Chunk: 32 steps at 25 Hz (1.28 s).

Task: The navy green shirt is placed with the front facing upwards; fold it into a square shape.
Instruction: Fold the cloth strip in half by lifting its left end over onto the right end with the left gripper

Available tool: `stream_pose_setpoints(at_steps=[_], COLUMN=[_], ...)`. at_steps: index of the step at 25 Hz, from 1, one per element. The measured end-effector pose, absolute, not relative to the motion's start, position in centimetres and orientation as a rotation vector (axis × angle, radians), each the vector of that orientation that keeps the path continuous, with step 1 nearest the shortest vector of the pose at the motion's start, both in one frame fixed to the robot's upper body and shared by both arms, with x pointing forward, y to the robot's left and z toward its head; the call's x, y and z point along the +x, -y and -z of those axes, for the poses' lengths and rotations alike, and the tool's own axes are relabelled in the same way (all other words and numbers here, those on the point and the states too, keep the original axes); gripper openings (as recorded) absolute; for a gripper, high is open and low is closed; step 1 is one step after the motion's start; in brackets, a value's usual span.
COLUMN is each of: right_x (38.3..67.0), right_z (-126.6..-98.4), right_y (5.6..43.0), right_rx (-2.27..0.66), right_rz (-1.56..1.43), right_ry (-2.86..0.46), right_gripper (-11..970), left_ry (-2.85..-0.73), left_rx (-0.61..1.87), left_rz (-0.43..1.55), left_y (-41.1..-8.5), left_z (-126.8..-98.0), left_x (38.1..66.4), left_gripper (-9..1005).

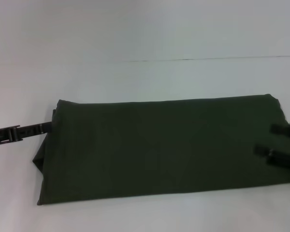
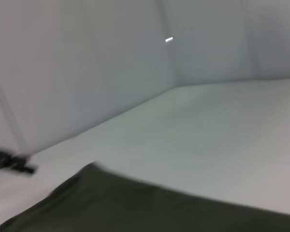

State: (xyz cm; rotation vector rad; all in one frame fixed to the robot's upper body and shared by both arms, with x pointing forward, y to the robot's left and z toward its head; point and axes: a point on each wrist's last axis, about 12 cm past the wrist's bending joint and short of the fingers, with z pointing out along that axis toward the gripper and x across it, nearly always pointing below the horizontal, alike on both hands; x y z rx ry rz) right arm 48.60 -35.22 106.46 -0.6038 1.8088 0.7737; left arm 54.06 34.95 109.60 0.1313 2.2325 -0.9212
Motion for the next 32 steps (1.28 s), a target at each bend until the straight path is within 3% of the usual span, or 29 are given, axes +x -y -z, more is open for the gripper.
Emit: stream_pose_setpoints(at_steps=[12, 17, 32], right_x=[49.0, 49.0, 49.3], right_z=[-108.6, -109.4, -108.9], right_y=[31.4, 31.2, 30.6], right_rx=[-1.124, -1.166, -1.141], right_rz=[-0.91, -0.924, -0.939], right_ry=[-1.743, -1.715, -1.727], right_gripper=[946, 947, 946], left_ry=[-2.297, -2.409, -2.48], left_rx=[0.218, 0.162, -0.093], left_rz=[0.875, 0.876, 0.814], left_y=[-35.1, -34.7, -35.1], left_z=[-111.3, -111.3, -109.6], left_x=[54.9, 55.2, 55.5], left_gripper=[787, 788, 791])
